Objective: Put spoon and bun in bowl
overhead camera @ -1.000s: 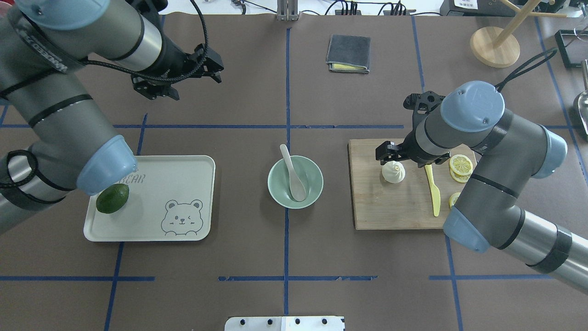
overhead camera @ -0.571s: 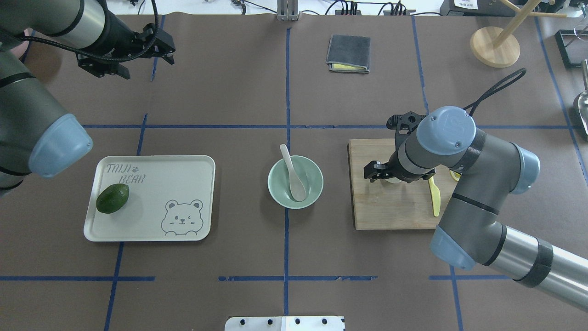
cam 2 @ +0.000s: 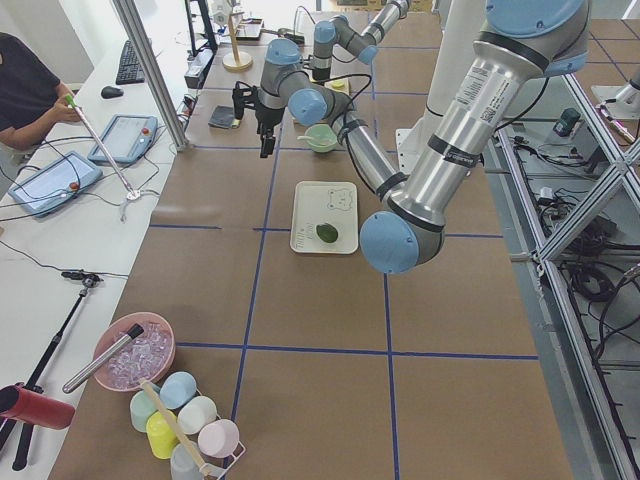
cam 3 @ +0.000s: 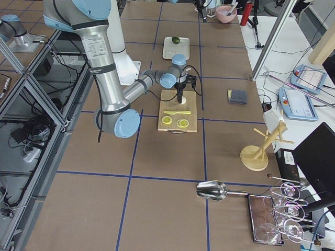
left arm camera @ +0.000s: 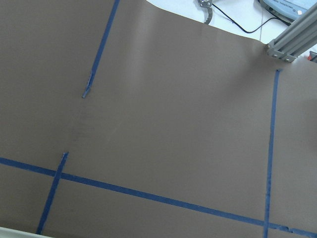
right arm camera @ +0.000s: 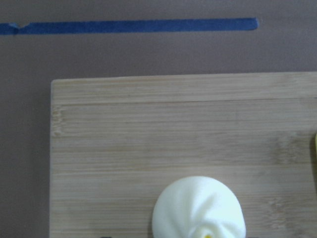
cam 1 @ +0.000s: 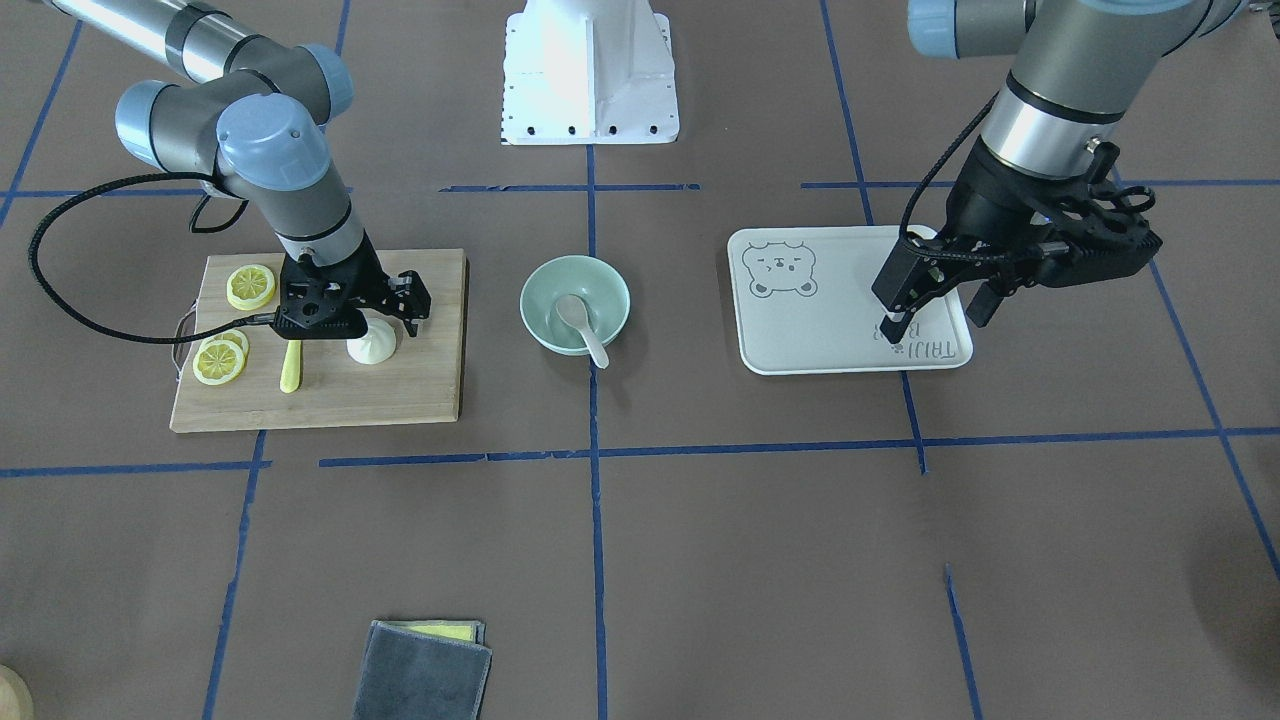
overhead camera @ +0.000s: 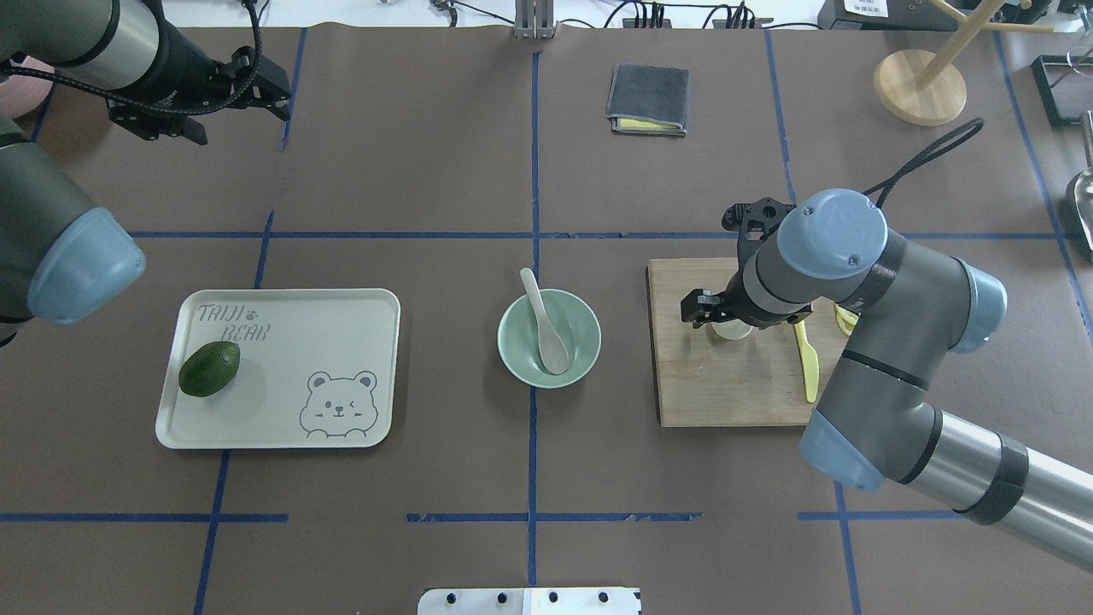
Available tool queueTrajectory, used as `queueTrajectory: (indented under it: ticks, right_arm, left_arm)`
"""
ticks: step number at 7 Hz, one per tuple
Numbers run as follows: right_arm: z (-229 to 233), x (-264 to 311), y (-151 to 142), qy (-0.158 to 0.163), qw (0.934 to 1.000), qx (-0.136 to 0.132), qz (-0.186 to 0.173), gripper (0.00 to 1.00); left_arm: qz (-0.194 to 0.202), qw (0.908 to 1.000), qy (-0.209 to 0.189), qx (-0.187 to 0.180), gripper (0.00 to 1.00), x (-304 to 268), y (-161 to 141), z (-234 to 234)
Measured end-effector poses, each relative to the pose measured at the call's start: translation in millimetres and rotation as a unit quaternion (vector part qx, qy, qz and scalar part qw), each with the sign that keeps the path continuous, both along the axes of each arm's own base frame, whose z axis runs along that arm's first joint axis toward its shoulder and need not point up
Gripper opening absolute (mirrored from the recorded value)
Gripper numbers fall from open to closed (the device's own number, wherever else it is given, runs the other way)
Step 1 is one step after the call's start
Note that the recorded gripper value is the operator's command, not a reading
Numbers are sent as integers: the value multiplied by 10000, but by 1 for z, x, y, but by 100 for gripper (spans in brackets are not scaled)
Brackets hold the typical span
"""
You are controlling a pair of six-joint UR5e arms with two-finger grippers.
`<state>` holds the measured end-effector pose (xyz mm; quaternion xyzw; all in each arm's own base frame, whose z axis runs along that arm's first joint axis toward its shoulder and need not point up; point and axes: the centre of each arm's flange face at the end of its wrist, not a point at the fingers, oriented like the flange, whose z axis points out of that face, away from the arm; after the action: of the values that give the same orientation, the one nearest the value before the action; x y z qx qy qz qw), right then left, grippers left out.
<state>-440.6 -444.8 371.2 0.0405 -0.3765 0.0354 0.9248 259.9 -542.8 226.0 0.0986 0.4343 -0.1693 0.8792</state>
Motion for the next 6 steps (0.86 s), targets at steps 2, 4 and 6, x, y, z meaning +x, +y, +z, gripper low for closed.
queueTrajectory:
  ticks: [2, 4, 6]
  right_arm:
    - [5, 8, -9, 61, 9999, -13, 96, 44]
    - [7, 7, -8, 82, 9999, -38, 93, 0]
    - [3, 6, -7, 42, 10000, -28, 48, 0]
  left_arm:
    - [4, 10000, -1, 7, 100, 0, 0, 0]
    - [5, 10000, -8, -2, 100, 0, 0, 1]
    - [5, 10000, -19, -19, 100, 1, -1, 3]
